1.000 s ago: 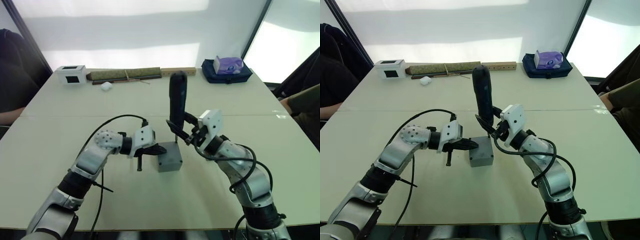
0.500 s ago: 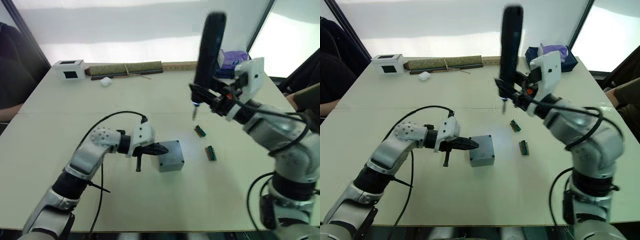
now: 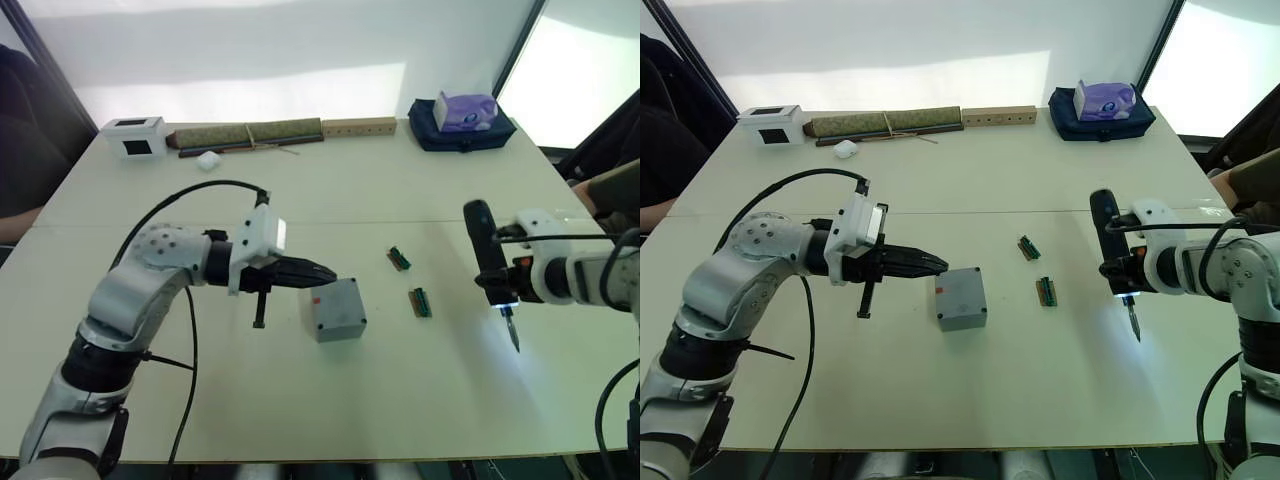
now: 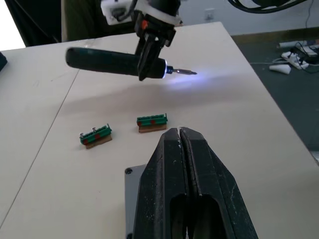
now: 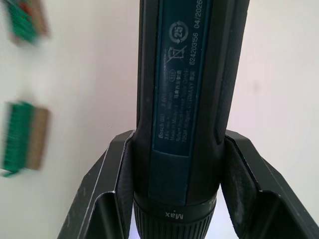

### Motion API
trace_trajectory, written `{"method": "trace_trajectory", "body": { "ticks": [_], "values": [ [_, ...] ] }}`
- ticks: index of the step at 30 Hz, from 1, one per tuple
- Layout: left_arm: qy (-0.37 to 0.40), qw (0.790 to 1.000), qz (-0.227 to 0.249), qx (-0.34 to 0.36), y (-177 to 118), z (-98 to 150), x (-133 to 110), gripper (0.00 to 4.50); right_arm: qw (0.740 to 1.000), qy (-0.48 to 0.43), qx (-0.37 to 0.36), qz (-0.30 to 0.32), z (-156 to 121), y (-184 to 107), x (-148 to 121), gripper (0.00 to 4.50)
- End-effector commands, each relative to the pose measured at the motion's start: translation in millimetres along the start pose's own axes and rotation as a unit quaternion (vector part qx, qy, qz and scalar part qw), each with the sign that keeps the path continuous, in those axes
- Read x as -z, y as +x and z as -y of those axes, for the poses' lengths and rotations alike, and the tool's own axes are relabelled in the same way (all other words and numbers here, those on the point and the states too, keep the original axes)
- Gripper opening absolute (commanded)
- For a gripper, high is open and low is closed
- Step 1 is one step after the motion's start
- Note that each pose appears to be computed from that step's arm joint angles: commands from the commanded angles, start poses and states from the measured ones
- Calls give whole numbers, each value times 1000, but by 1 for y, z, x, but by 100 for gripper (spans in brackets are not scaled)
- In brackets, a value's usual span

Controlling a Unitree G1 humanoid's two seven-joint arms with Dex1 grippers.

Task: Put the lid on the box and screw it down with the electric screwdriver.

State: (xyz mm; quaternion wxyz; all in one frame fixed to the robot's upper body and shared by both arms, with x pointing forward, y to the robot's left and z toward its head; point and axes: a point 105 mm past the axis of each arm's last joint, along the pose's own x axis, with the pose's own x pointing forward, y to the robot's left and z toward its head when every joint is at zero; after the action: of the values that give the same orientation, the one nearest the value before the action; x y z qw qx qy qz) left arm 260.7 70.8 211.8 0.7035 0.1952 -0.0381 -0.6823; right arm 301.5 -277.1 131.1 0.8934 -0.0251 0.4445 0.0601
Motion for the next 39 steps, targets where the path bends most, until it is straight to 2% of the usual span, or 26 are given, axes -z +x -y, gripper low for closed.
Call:
{"method": "trace_trajectory", "body": {
  "ticks": [1,7,9,10,12,13,14,17,20,25,27,28,31,32,34,35,36,38,39],
  "values": [
    [27,1000,11,-4,-3,1,-13,0,1000,3,16,-16,4,7,3,181],
    [27,1000,7,-9,-3,0,-12,0,999,12,20,-22,9,15,2,181],
    [27,1000,6,-10,-3,0,-12,0,1000,11,21,-19,10,14,0,283],
    [26,1000,5,-11,-3,0,-12,0,1000,10,19,-10,10,11,-4,309],
    [26,1000,4,-13,-4,0,-11,0,1000,9,17,1,10,7,-9,393],
    [25,1000,-2,-18,-5,-1,-10,0,999,-13,26,30,11,-2,-21,430],
    [24,999,-7,-21,-6,-1,-8,0,998,-30,32,50,11,-8,-30,447],
    [18,999,-27,-37,-13,-4,-2,0,987,-89,46,123,8,-34,-59,447],
    [2,997,-52,-50,-18,-6,14,0,971,-145,22,191,-12,-51,-81,447],
    [-9,991,-123,-48,-23,-1,52,0,930,-212,-103,281,-76,-60,-88,447],
    [-8,990,-133,-46,-24,1,58,0,923,-234,-127,280,-89,-58,-79,395],
    [-8,990,-134,-45,-24,1,59,0,920,-245,-130,278,-92,-56,-76,385],
    [-27,989,-137,-51,-22,-1,71,0,905,-295,-155,264,-116,-39,-54,271],
    [-31,988,-139,-51,-22,-1,74,0,902,-301,-163,264,-122,-34,-50,246],
    [-29,986,-153,-54,-17,-3,86,0,897,-310,-188,253,-136,-17,-37,158],
    [-29,986,-154,-56,-15,-4,88,0,896,-312,-194,248,-140,-11,-32,133],
    [-32,986,-152,-60,-13,-6,90,0,896,-317,-198,240,-143,-5,-27,81],
    [-32,987,-148,-60,-11,-7,90,0,894,-327,-202,231,-147,3,-21,5],
    [-32,987,-147,-59,-8,-7,91,0,893,-324,-219,225,-151,7,-17,5]
  ]
}}
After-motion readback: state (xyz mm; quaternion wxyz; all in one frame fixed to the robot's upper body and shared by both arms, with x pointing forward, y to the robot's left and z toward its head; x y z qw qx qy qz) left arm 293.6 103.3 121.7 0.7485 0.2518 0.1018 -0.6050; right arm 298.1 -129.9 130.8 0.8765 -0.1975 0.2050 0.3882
